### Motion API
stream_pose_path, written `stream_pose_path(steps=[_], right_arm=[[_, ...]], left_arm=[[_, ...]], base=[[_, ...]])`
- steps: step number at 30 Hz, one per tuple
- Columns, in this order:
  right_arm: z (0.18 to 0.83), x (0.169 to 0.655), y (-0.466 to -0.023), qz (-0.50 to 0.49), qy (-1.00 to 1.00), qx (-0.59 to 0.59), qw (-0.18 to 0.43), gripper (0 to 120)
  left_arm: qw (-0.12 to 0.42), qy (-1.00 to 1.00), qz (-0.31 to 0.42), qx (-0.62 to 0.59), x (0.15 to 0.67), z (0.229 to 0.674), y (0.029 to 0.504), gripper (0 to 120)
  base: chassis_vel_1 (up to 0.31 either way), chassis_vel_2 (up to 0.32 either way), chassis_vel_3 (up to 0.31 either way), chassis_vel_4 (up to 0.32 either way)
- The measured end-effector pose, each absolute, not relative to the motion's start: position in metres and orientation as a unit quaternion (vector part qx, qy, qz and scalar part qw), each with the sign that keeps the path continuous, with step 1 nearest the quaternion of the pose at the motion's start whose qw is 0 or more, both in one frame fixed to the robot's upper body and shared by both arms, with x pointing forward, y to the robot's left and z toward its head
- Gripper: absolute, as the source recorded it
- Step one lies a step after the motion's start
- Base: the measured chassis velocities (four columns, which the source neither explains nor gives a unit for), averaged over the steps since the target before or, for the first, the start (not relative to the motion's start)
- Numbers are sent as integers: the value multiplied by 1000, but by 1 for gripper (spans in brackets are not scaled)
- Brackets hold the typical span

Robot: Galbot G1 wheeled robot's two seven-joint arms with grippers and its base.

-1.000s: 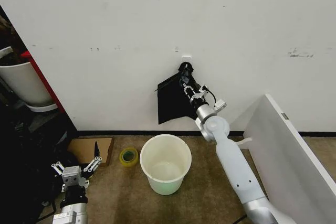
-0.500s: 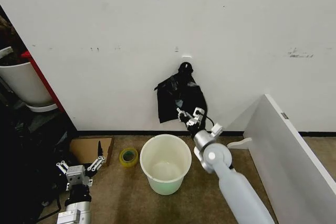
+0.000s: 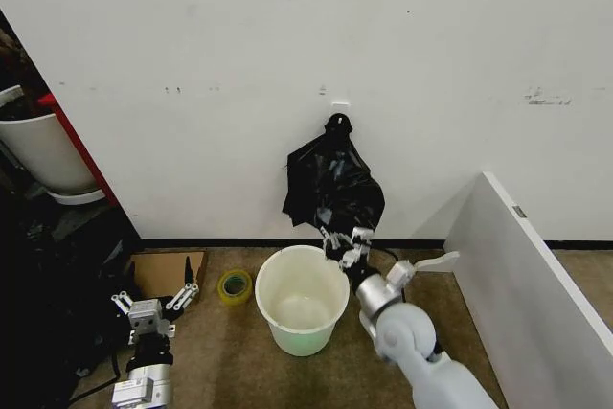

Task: Place the garbage bag over the trash bin.

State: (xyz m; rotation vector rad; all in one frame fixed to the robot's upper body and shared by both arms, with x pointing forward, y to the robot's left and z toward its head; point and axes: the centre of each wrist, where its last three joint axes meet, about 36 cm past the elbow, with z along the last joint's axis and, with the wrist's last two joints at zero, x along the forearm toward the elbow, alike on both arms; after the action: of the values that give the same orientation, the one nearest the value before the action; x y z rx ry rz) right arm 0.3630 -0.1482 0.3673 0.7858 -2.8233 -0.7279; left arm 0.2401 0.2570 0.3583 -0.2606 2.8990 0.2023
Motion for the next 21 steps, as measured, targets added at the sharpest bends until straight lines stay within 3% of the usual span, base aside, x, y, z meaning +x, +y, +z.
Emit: stream_pose_path(steps=[21], right_arm=[[333, 282, -137, -106, -952, 286, 10, 0]], left_arm=[[108, 988, 59, -91, 246, 352, 255, 100]], base=[[0, 0, 0, 0]])
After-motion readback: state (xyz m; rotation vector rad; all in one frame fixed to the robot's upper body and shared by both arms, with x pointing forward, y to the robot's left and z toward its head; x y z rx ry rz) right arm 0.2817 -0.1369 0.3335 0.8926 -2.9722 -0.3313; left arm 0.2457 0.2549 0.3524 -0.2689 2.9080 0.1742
